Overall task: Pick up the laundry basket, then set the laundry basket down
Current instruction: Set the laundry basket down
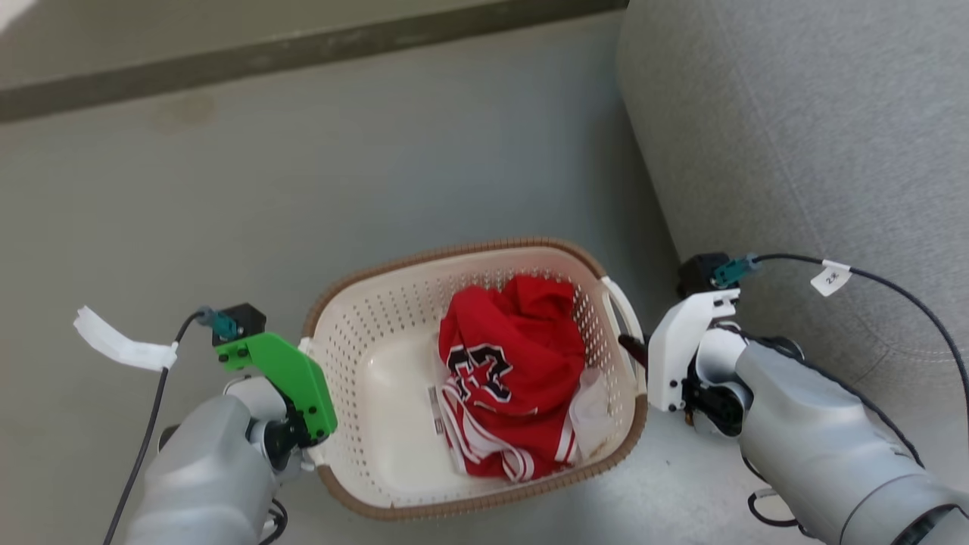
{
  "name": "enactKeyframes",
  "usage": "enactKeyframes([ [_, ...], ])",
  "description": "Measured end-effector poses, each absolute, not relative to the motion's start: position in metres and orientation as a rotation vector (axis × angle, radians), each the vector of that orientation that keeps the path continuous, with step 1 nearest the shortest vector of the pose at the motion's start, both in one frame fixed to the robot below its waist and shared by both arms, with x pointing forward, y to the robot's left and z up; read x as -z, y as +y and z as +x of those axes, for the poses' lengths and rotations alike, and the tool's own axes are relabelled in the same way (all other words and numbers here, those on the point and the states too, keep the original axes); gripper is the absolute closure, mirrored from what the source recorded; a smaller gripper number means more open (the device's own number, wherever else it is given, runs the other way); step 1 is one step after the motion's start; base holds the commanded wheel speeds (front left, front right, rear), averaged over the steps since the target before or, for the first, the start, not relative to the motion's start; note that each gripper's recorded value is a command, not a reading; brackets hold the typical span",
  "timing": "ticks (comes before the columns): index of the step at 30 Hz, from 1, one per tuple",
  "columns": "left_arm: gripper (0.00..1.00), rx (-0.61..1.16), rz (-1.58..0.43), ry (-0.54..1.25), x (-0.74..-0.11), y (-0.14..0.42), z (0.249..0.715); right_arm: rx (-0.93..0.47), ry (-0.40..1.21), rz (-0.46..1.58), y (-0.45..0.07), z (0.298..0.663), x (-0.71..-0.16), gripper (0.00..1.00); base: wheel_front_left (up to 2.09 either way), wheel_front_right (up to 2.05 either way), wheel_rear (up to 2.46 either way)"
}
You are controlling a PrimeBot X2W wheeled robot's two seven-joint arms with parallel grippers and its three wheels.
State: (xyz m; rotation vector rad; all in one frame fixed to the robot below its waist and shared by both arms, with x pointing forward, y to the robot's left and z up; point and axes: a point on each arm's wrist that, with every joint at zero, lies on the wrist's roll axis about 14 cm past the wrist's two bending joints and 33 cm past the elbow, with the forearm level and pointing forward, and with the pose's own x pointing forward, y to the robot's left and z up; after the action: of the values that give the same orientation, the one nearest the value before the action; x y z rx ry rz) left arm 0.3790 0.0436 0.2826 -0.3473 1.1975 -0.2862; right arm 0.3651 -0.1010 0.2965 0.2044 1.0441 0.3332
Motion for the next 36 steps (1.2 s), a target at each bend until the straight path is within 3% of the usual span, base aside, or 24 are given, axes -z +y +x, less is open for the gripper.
enactKeyframes([
  [36, 1.0, 0.213, -0.323, 1.152, -0.178, 0.045, 0.462, -0.365, 1.002, 0.152, -0.1, 0.453, -0.193, 1.0, 0.0, 0.0, 0.0],
])
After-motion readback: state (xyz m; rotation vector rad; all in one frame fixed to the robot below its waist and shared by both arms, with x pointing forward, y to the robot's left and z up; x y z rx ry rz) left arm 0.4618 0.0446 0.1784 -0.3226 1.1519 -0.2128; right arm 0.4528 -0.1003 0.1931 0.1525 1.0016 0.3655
